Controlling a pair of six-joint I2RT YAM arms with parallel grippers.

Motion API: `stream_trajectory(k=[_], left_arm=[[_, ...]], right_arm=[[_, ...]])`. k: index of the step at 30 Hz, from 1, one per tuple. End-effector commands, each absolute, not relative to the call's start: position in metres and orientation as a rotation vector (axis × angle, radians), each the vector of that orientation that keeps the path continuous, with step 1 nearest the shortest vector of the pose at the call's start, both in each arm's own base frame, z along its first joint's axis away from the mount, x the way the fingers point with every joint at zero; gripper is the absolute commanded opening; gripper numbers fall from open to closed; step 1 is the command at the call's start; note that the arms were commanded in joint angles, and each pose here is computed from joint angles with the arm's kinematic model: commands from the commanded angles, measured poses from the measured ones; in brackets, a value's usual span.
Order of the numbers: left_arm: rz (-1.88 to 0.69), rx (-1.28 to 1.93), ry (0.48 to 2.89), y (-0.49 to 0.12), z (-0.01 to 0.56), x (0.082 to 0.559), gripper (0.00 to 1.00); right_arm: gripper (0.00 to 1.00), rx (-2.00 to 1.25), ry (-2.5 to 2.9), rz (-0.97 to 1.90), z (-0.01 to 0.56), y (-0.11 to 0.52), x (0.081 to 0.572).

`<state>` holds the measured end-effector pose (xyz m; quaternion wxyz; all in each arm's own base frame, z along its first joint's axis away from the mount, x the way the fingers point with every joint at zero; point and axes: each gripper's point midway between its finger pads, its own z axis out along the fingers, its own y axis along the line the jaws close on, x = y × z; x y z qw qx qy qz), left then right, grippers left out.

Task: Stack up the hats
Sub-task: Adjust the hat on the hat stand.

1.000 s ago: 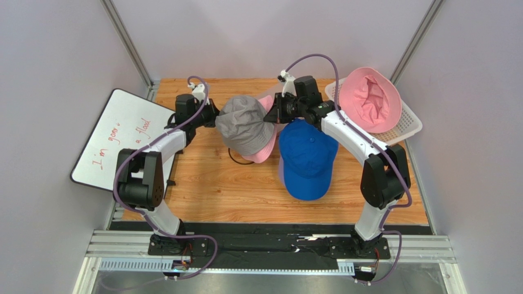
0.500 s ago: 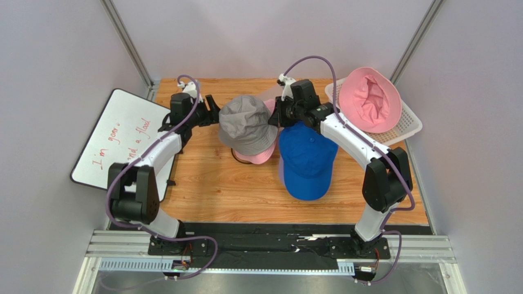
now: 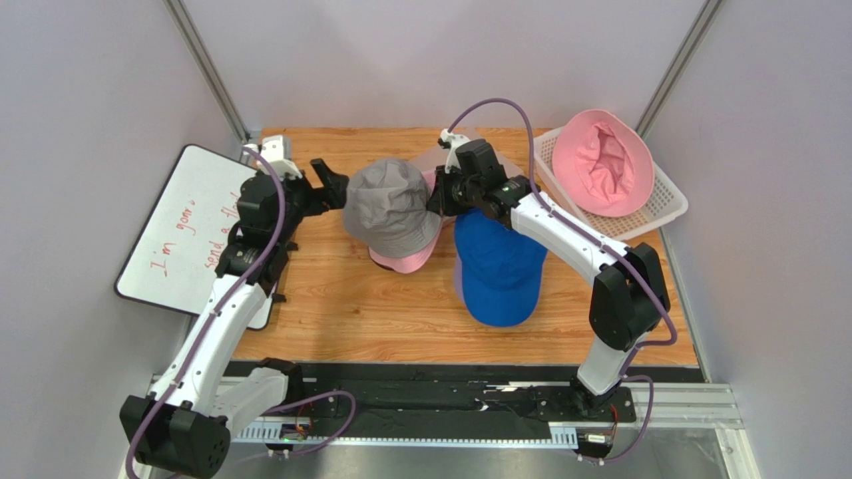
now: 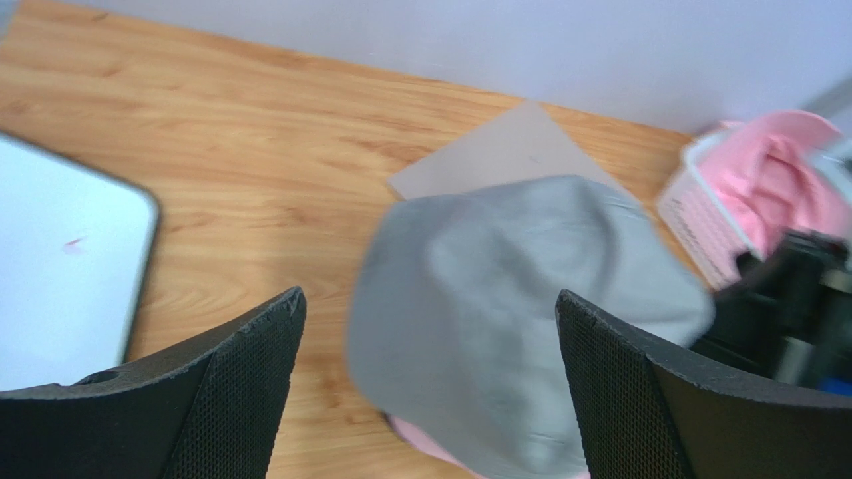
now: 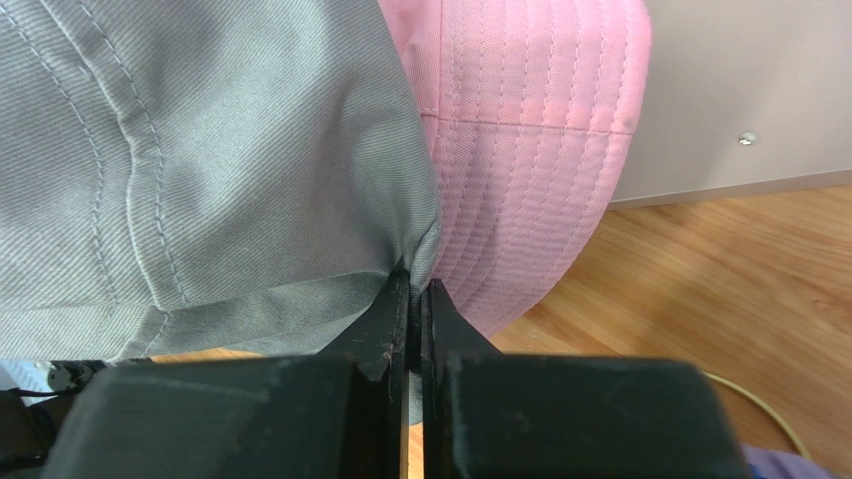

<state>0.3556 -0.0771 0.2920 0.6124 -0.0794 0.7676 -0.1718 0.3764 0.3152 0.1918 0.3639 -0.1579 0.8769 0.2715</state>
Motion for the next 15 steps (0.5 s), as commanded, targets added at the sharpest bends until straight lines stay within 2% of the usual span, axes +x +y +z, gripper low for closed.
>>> stream_trajectory(k=[1, 9, 15], left_arm=[[-0.466, 0.036, 1.726, -0.131, 0.318, 0.346, 0.98], [-0.449, 0.11, 1.79, -0.158, 0.298, 0.343, 0.99], [-0.361, 0.08, 1.858, -0.147, 0.268, 0.343, 0.99]], right_arm=[[0.0, -0.379, 2.31, 0.724, 0.181, 0.326, 0.353], [0.0, -0.335, 2.277, 0.775, 0.185, 0.348, 0.333], [0.0, -0.344, 2.245, 0.851, 0.19, 0.371, 0.311]])
